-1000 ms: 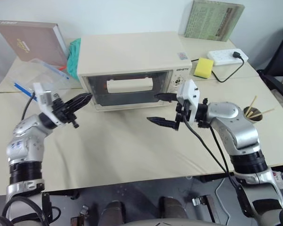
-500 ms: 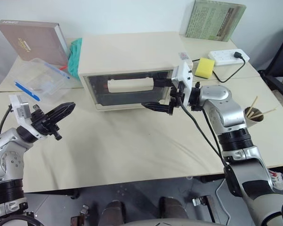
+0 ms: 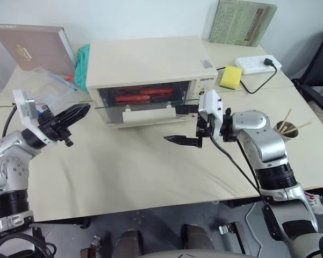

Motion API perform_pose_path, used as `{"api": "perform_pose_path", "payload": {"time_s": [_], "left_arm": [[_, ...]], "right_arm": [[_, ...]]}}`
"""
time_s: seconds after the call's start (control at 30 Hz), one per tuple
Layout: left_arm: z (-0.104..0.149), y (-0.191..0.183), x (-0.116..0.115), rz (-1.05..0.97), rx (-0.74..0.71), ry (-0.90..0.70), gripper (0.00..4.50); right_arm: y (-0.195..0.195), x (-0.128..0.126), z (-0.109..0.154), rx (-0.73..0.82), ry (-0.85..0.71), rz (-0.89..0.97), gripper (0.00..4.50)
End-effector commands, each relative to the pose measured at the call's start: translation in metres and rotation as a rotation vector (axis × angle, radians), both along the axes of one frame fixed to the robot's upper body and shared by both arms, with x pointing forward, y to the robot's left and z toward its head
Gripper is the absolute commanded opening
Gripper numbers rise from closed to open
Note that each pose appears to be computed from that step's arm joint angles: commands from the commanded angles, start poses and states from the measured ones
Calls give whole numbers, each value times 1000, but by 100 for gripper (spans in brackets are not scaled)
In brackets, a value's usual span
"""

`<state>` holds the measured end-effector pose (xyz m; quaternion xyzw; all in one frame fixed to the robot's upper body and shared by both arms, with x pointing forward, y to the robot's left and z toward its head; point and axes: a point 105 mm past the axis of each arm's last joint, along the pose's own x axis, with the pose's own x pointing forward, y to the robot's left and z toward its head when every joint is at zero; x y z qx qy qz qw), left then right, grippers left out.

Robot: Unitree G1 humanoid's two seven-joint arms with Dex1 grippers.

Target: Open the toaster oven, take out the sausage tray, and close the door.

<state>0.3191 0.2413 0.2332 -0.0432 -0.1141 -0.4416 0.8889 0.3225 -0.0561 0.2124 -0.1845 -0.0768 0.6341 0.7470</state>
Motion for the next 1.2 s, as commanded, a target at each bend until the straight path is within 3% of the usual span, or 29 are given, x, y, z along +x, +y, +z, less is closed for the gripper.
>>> {"api": "perform_pose_path", "payload": {"time_s": [0.03, 0.4, 0.77, 0.93, 1.2], "left_arm": [[0, -7, 0, -57, 34, 8, 2], [-19, -31, 24, -123, 94, 45, 2], [-28, -45, 21, -209, 143, 73, 2], [-28, -47, 22, -220, 150, 71, 2], [-29, -49, 22, -227, 157, 68, 2]], "right_arm": [[11, -16, -16, -70, 21, 84, 450], [16, -22, -19, -80, 20, 70, 450], [-1, -23, -55, -201, 94, -35, 450], [-20, -9, -79, -363, 95, -129, 450], [-15, -10, -64, -270, 142, -122, 450]]}}
